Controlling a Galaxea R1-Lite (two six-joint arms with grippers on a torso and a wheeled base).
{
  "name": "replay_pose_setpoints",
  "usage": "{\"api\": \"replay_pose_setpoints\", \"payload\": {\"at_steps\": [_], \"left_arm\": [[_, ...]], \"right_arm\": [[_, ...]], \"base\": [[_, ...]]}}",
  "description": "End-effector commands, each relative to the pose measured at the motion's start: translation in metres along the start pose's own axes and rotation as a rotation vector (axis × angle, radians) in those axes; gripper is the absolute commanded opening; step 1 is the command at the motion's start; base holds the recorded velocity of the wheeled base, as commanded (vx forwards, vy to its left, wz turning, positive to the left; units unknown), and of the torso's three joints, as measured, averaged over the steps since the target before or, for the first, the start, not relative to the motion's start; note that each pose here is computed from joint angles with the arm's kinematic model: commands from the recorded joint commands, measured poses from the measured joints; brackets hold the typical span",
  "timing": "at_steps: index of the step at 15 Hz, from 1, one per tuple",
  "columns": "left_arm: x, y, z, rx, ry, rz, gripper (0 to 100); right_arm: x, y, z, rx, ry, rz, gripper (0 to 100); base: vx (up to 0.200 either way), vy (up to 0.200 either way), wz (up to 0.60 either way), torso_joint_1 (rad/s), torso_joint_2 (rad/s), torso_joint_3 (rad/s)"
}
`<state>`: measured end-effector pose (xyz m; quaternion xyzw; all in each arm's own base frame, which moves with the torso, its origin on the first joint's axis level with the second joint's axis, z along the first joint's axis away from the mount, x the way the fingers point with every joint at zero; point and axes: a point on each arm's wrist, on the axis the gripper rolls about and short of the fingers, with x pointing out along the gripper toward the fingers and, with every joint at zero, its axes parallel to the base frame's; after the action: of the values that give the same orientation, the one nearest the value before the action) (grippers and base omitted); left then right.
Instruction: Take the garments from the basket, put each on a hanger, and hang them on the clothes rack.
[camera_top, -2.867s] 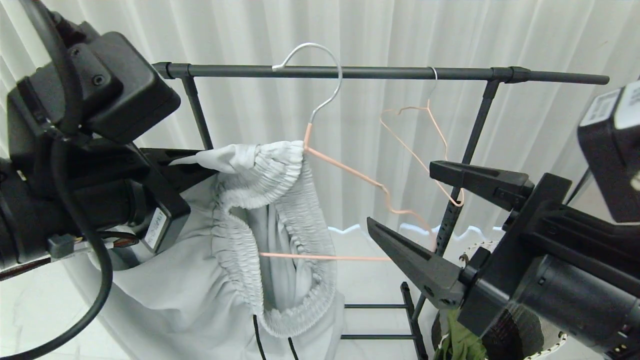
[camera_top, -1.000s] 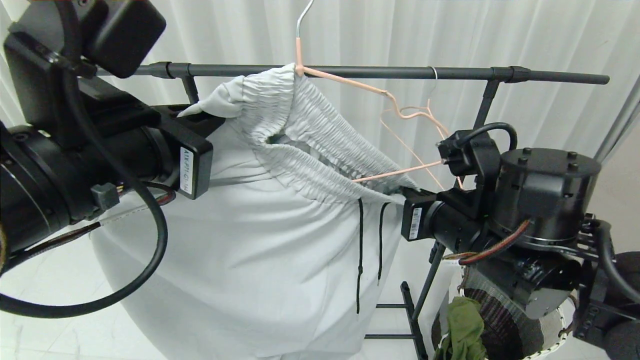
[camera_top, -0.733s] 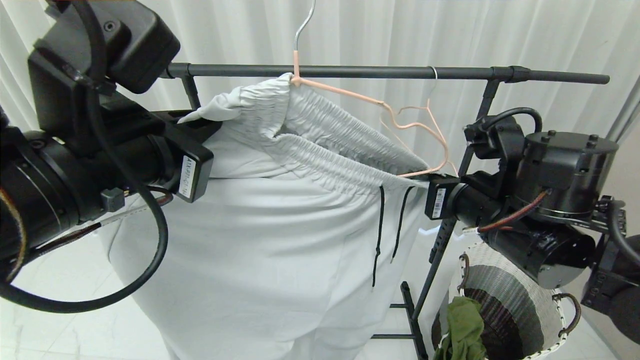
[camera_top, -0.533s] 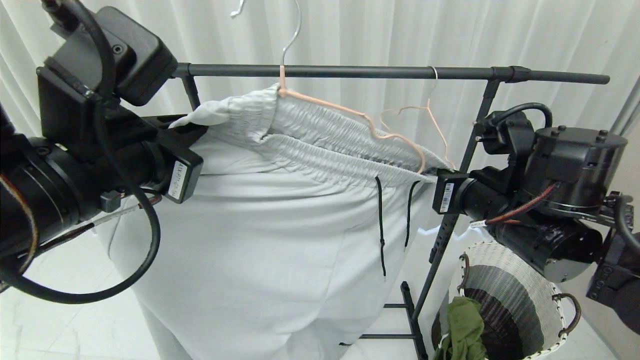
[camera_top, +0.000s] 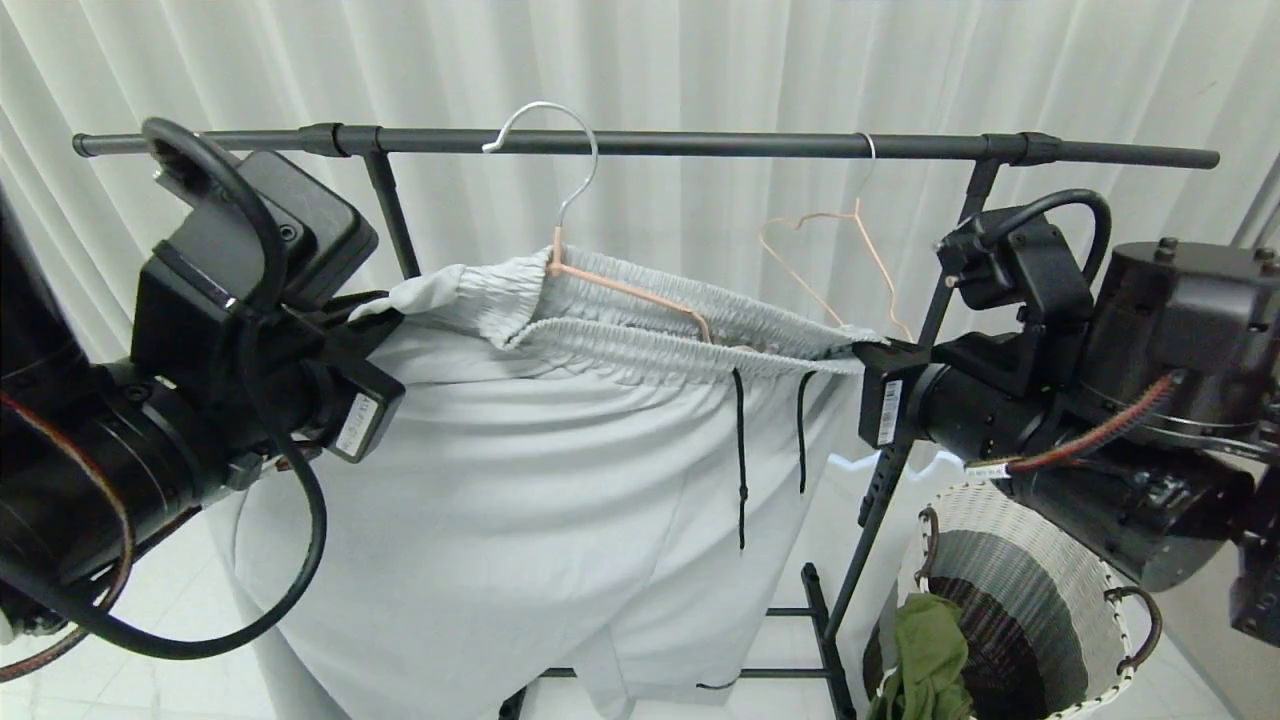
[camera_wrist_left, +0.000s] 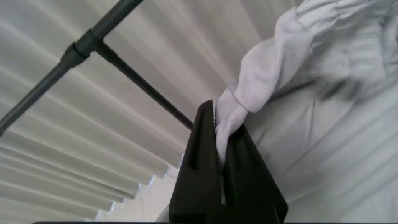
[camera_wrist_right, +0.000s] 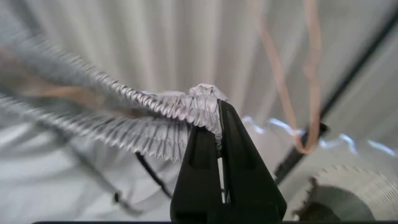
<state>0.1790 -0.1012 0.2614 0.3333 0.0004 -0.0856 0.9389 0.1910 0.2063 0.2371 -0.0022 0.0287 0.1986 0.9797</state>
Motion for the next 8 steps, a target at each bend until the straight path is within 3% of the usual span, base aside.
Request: {"api": "replay_pose_setpoints", "payload": {"at_steps": [1,3,6,7,8], "left_arm": [[0.007,-0.003,0.001,-0.072,0.034,0.026,0],[0.008,-0.007,0.007,-0.167,0.029,0.032,0],[0.0,-0.009,0.014,-0.181,-0.008,0.01,0],[-0.001,-0.01,0.014,-0.179,-0.013,0.004,0],[-0.002,-0.011,0.015,-0.181,-0.02,0.003,0]], "right_arm": [[-0.034,0.016,0.013,-0.027,-0.004,0.166,0],[-0.052,0.021,0.017,-0.09,0.02,0.289,0],[-0.053,0.022,0.016,-0.146,0.021,0.3,0],[-0.052,0.022,0.016,-0.147,0.022,0.3,100],[-0.052,0.021,0.016,-0.148,0.022,0.297,100]], "base": [[0.0,0.0,0.0,0.0,0.0,0.0],[0.0,0.0,0.0,0.0,0.0,0.0],[0.0,0.0,0.0,0.0,0.0,0.0],[0.0,0.0,0.0,0.0,0.0,0.0],[0.0,0.0,0.0,0.0,0.0,0.0]]}}
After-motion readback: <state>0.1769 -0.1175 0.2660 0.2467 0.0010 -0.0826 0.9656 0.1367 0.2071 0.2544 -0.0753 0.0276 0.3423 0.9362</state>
